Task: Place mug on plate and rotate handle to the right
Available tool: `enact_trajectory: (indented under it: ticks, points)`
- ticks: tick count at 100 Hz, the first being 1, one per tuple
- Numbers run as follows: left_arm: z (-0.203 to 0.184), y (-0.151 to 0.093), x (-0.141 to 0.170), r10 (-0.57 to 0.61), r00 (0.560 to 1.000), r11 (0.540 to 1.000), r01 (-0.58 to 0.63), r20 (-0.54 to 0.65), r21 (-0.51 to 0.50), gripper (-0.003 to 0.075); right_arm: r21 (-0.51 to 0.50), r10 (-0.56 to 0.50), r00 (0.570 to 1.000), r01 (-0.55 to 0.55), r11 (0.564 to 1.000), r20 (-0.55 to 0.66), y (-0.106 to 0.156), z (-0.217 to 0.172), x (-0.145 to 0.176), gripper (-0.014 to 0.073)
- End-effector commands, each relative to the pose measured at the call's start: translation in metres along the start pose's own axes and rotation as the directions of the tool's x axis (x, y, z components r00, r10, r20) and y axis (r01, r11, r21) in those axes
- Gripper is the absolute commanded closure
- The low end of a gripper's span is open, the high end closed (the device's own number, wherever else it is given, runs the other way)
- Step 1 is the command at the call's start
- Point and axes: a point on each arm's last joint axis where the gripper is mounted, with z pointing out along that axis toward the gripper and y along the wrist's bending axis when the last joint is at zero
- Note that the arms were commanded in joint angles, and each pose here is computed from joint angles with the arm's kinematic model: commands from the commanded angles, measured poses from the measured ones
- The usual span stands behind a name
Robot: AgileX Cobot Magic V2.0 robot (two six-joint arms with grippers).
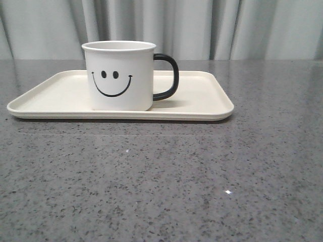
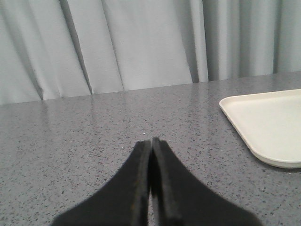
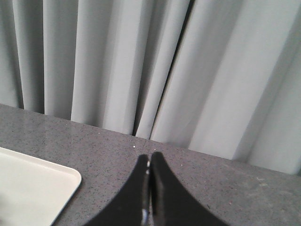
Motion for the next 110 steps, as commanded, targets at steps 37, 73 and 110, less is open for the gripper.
enact_trajectory:
  ticks: [37, 73, 110]
  points:
    - [-0.003, 0.001, -0.005, -0.001, 0.996, 1.0, 0.002, 0.09, -0.01, 0.074, -0.068, -0.001, 0.976, 0.016, 0.998, 0.218, 0.021, -0.042, -0.014, 0.0656]
    - [-0.003, 0.001, -0.005, -0.001, 0.996, 1.0, 0.002, 0.09, -0.01, 0.074, -0.175, 0.092, 0.97, -0.053, 0.983, 0.224, 0.038, -0.072, 0.08, 0.0656]
    - [-0.003, 0.001, -0.005, -0.001, 0.996, 1.0, 0.002, 0.09, -0.01, 0.074, -0.056, 0.24, 0.958, -0.234, 0.971, 0.156, 0.032, -0.062, 0.159, 0.0656]
